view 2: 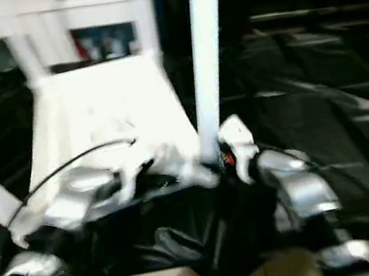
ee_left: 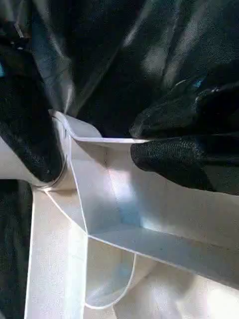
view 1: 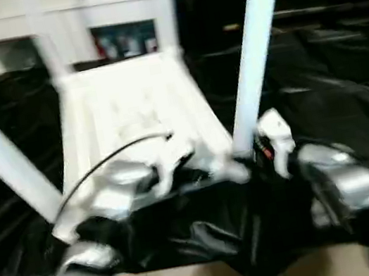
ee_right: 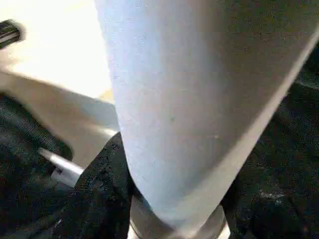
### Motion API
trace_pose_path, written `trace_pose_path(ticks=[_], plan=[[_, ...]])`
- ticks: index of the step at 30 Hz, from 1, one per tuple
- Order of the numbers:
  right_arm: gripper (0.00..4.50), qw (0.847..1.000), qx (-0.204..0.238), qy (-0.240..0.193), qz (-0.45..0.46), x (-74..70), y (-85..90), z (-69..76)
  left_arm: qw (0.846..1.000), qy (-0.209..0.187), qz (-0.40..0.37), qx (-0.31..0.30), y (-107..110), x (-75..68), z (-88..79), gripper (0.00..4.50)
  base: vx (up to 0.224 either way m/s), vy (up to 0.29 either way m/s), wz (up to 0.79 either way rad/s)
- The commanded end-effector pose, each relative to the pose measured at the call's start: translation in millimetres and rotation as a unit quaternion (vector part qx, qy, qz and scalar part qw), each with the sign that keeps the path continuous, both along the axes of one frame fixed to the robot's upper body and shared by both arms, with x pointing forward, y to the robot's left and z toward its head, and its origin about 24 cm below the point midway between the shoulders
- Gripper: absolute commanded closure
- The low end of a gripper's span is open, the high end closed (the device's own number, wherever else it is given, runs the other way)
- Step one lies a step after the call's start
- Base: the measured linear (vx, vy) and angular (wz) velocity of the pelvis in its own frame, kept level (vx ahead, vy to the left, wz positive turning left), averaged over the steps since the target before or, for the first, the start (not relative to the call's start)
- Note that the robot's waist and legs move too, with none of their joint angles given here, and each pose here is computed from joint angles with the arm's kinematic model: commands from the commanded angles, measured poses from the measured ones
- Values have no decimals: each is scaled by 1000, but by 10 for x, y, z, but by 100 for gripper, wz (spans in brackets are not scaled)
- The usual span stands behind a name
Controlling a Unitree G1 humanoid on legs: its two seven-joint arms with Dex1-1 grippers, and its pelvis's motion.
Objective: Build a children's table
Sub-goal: Rotate leg to tighten
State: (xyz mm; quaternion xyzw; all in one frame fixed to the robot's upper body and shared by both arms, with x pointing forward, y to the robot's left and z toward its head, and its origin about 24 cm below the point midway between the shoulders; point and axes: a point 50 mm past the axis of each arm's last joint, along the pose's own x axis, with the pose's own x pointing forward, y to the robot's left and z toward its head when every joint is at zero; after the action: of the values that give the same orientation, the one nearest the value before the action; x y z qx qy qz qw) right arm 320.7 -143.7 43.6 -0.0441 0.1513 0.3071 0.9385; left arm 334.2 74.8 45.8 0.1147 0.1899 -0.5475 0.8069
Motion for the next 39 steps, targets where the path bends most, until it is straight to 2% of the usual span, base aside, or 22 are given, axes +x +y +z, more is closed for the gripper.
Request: trace_pose_path(ticks=[1,4,5,6,7,11,12,14,15,17,18,19,20,23,24,25,26,31,36,39], plan=[[255,996,7,80,25,-149,342,-320,997,-48,0,-61,-344,71,293,450,0,0,0],[255,997,11,80,-17,-100,460,-335,996,-48,3,-76,-501,35,300,450,0,0,0],[255,998,24,65,-5,-78,538,-297,995,-48,-5,-84,-562,6,296,450,0,0,0],[199,998,27,64,-5,-76,540,-293,995,-48,-5,-84,-564,5,295,450,0,0,0],[199,997,46,64,-1,-60,554,-261,995,-47,-12,-88,-572,-7,293,450,0,0,0],[151,999,37,31,25,-60,477,-178,995,-48,-28,-85,-528,-26,275,450,0,0,0],[151,999,38,27,28,-61,466,-168,995,-48,-28,-83,-523,-25,273,450,0,0,0],[151,998,45,-7,47,-69,376,-92,996,-55,-30,-68,-481,-19,253,450,0,0,0],[151,996,43,-13,80,-114,255,-55,996,-55,-39,-60,-446,-24,235,450,0,0,0],[151,993,37,-16,111,-166,120,-21,996,-55,-47,-54,-412,-29,222,450,0,0,0],[151,991,33,-9,133,-213,-34,11,996,-54,-56,-48,-379,-38,209,450,0,0,0],[151,990,30,-8,138,-229,-113,28,996,-55,-61,-46,-363,-42,205,450,0,0,0],[151,989,22,-3,149,-268,-300,79,995,-55,-71,-40,-327,-50,193,450,0,0,0],[151,987,22,4,158,-307,-479,149,995,-56,-78,-36,-297,-52,188,450,0,0,0],[151,987,26,15,159,-353,-706,250,993,-57,-101,-34,-265,-74,190,450,0,0,0],[151,987,27,17,157,-379,-831,317,991,-56,-117,-34,-248,-92,192,450,0,0,0],[151,987,27,17,156,-384,-860,335,990,-55,-121,-34,-244,-97,194,450,0,0,0],[151,995,6,6,95,-385,-1278,477,984,-52,-170,-18,-147,-147,180,450,0,0,0],[151,998,-2,-6,64,-390,-1419,541,981,-47,-189,-11,-91,-172,172,450,0,0,0],[151,999,-12,-25,20,-351,-1491,567,975,-40,-219,-16,-63,-233,169,450,0,0,0]])
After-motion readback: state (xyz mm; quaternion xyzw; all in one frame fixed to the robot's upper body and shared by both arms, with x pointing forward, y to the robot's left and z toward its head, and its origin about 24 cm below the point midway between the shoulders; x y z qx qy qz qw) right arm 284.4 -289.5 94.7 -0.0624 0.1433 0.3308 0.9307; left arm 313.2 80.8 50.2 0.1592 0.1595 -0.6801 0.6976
